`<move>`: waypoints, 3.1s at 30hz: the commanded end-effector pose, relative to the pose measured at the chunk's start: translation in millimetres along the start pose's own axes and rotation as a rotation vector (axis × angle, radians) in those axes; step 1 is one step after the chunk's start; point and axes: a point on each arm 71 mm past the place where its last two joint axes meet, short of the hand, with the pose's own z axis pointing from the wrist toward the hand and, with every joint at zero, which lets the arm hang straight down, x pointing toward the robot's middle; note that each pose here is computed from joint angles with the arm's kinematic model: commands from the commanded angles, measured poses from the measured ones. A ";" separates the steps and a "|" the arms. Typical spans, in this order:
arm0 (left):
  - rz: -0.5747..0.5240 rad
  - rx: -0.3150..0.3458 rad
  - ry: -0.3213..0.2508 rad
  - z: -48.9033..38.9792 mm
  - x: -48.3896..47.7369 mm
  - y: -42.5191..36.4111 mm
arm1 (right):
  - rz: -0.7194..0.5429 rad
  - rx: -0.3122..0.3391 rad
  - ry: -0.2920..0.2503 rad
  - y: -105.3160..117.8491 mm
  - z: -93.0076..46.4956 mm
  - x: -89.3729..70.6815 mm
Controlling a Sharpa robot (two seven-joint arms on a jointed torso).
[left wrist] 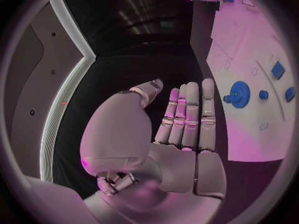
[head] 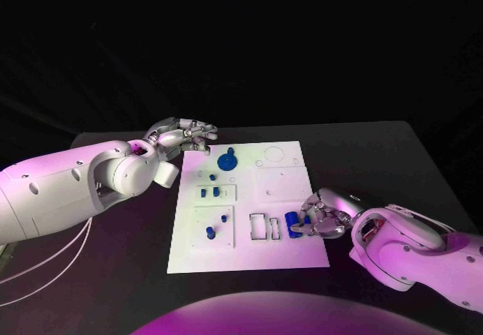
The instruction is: Assemble the parts on the task board
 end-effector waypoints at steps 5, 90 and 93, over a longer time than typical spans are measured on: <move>-0.010 0.008 0.022 -0.2 2.6 -1.2 | -0.042 0.018 0.028 1.2 4.3 9.4; -0.010 -0.008 0.040 -1.5 3.5 -0.4 | 0.003 -0.075 0.075 63.7 24.5 33.4; -0.009 -0.009 0.040 -1.7 3.2 -0.3 | 0.002 -0.080 0.073 63.8 24.0 33.1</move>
